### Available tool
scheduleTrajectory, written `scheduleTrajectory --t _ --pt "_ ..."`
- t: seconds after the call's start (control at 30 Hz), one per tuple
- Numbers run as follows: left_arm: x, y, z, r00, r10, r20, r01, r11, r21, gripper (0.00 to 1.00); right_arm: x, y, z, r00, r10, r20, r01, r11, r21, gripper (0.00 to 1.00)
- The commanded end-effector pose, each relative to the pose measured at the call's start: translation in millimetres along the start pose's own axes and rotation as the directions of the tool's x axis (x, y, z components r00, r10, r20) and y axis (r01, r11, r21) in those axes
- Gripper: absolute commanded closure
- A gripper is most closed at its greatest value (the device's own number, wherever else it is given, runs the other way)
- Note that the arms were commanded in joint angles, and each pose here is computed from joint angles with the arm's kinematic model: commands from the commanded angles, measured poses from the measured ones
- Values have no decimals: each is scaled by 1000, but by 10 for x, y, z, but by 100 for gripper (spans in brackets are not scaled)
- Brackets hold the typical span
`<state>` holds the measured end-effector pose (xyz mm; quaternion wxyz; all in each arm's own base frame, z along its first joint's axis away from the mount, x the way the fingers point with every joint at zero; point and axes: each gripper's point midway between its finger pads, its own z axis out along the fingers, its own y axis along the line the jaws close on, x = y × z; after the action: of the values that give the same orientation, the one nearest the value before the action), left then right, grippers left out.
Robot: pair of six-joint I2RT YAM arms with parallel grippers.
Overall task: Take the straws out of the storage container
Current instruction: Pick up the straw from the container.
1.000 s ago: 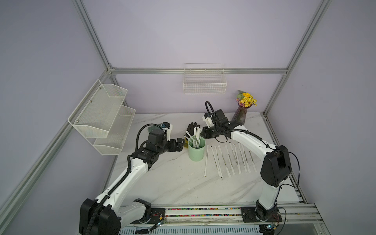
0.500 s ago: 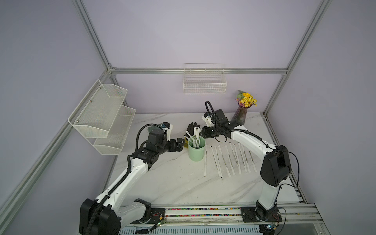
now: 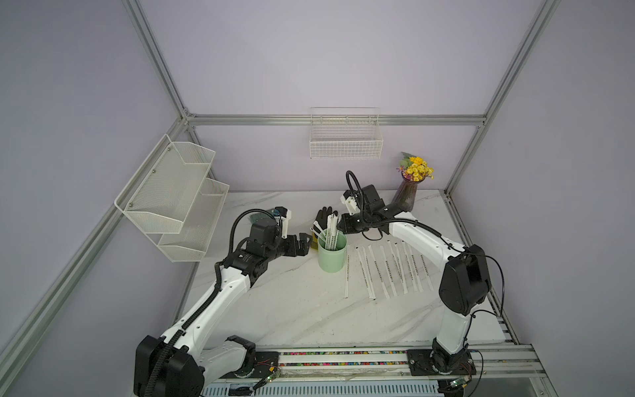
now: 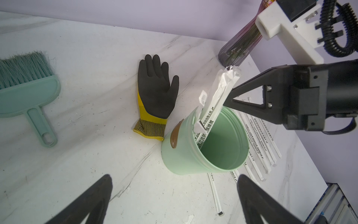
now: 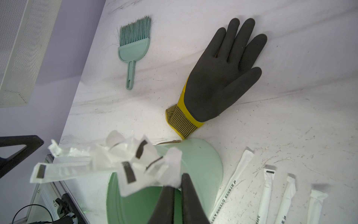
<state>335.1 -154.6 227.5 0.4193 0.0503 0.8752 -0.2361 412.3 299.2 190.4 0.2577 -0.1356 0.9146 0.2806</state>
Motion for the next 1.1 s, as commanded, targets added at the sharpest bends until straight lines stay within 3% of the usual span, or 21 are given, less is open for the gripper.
scheduleTrajectory --t 0.0,1.07 --pt "-83 -64 -26 1000 12 26 -13 1000 22 0 -138 85 -98 998 -19 57 20 1000 -21 89" --pt "-133 -97 -60 999 8 40 -9 999 32 0 -186 372 -1276 983 -104 149 100 994 34 91"
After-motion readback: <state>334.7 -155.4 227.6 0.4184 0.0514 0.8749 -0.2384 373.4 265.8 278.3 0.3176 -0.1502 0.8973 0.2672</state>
